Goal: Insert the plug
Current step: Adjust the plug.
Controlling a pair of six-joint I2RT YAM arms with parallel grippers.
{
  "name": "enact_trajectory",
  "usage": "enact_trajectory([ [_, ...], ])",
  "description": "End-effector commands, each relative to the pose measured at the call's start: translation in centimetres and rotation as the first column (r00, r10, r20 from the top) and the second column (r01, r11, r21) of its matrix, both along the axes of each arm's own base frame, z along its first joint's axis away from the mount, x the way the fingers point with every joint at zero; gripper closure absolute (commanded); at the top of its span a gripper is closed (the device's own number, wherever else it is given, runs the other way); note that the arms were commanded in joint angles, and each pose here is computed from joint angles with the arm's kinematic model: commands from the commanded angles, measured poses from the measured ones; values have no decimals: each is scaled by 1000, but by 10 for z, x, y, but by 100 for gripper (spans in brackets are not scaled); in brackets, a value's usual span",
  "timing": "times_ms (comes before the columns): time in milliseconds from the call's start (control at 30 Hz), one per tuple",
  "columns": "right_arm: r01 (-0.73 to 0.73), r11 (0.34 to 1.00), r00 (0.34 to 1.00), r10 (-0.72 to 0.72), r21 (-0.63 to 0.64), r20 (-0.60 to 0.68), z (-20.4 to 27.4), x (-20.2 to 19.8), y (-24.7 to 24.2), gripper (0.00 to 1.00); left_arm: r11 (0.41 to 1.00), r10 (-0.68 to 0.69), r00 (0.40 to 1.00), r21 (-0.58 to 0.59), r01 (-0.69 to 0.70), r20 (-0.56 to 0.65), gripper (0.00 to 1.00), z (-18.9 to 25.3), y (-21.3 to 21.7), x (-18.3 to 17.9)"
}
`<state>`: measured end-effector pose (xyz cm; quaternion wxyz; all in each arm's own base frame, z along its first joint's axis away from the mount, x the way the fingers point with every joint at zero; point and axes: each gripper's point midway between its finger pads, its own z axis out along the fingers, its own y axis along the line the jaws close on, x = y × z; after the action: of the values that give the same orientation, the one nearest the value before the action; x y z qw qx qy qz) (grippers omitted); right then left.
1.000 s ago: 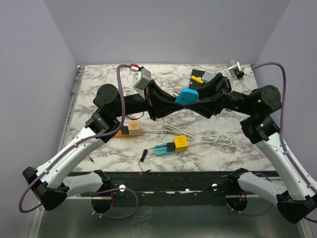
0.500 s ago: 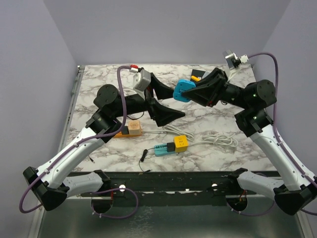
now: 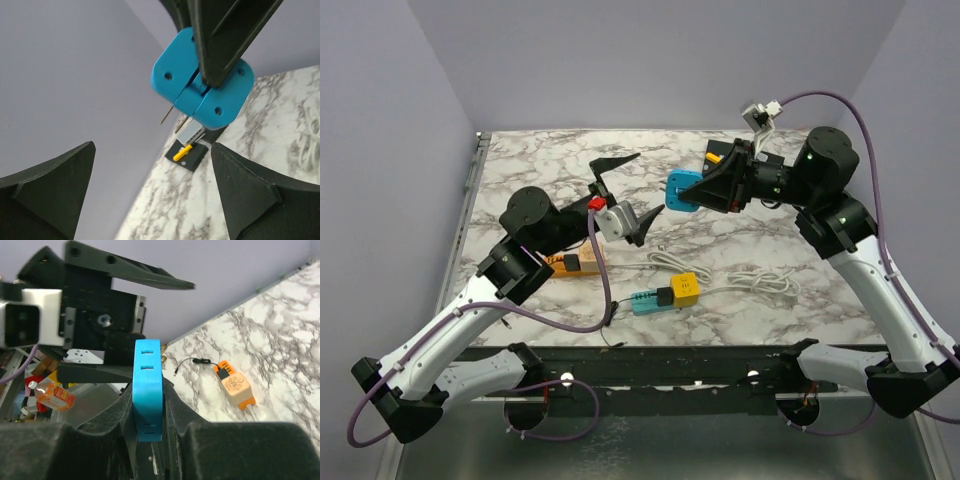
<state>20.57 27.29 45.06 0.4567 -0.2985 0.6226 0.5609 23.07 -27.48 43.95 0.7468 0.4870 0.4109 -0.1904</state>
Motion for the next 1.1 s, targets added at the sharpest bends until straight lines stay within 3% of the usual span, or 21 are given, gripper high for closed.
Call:
enact_trajectory([
  [0, -49, 996, 997, 45, -80, -60, -19, -2, 2, 99, 991, -62, 969, 130, 32, 238, 1, 2, -6, -7],
  [267, -51, 994, 996, 43, -102, -84, -29, 0, 3, 99, 960, -222, 922, 239, 148, 318, 1, -11, -18, -30],
  [500, -78, 990, 989, 63, -120, -132, -43, 4, 7, 99, 906, -240, 912, 414, 88, 332, 1, -38, -32, -25],
  [867, -109, 984, 982, 85, -141, -169, -54, 0, 8, 99, 915, -194, 936, 399, 65, 292, 1, -31, -43, -22],
  [967, -107, 983, 983, 82, -149, -166, -55, -1, 6, 99, 919, -163, 944, 393, 39, 286, 15, -29, -41, -17],
  [1067, -109, 983, 983, 85, -146, -161, -55, -3, 5, 99, 921, -164, 946, 387, 45, 280, 46, -27, -41, -18],
])
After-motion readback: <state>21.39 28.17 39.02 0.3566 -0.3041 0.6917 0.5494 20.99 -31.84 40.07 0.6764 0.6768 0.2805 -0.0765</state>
